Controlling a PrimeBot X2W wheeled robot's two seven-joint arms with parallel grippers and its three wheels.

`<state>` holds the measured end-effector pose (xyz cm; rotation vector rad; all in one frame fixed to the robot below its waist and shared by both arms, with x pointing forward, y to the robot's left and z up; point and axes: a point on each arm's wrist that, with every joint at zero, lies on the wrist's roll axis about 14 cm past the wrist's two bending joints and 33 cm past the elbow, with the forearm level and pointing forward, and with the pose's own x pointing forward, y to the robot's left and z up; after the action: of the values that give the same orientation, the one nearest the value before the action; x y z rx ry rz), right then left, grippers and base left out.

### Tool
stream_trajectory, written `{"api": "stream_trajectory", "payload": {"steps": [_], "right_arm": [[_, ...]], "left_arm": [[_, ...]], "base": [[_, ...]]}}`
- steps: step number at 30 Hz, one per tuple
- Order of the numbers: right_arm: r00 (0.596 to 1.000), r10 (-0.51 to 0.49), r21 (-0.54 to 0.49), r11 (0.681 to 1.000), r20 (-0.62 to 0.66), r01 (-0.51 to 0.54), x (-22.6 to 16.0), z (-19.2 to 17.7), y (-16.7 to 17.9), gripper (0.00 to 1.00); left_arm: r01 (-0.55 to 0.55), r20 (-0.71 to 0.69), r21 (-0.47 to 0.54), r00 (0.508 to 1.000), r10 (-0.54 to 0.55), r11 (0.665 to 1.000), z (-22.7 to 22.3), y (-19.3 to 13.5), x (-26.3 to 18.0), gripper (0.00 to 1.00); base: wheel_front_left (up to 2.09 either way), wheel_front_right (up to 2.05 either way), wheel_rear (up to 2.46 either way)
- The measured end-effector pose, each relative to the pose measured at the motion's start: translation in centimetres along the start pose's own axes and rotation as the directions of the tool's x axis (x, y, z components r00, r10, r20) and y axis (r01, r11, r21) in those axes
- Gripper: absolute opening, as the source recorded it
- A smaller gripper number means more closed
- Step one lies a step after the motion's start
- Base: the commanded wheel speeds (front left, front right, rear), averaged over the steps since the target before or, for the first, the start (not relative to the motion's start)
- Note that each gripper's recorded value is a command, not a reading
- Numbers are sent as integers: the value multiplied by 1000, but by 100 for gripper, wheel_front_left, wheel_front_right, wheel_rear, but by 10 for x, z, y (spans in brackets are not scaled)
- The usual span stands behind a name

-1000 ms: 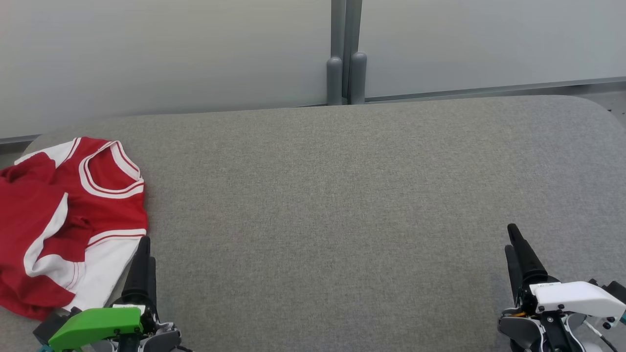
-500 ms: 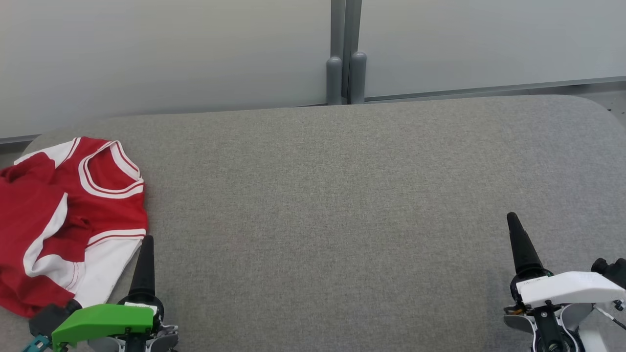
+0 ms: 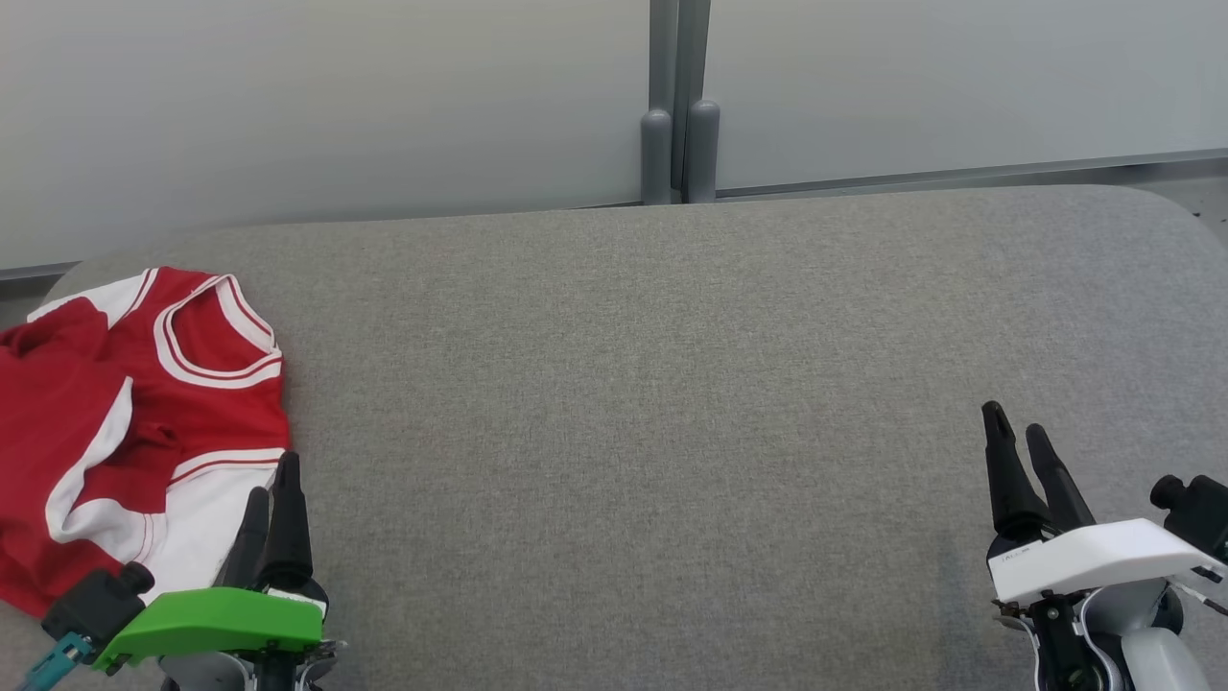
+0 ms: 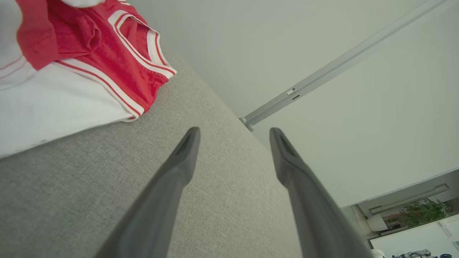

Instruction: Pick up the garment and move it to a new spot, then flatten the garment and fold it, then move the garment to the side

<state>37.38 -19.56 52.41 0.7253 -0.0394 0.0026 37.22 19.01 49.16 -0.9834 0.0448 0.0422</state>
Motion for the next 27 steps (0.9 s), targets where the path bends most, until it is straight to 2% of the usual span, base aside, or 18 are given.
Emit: {"api": "stream_trajectory", "payload": {"steps": [9, 15, 27], "right_arm": [[999, 43, -163, 986, 13, -41, 1, 5, 9, 100], [997, 70, -267, 962, 12, -65, 2, 6, 13, 100], [992, 122, -410, 906, 23, -102, 2, 11, 22, 100]], "left_arm": [[31, 13, 201, 999, -34, 979, 5, -7, -2, 100], [61, -10, 334, 998, -61, 940, 3, -10, -2, 100], [96, -34, 489, 995, -90, 867, 1, -11, -4, 100]], "base": [[0, 0, 0], [0, 0, 0], [0, 0, 0]]}}
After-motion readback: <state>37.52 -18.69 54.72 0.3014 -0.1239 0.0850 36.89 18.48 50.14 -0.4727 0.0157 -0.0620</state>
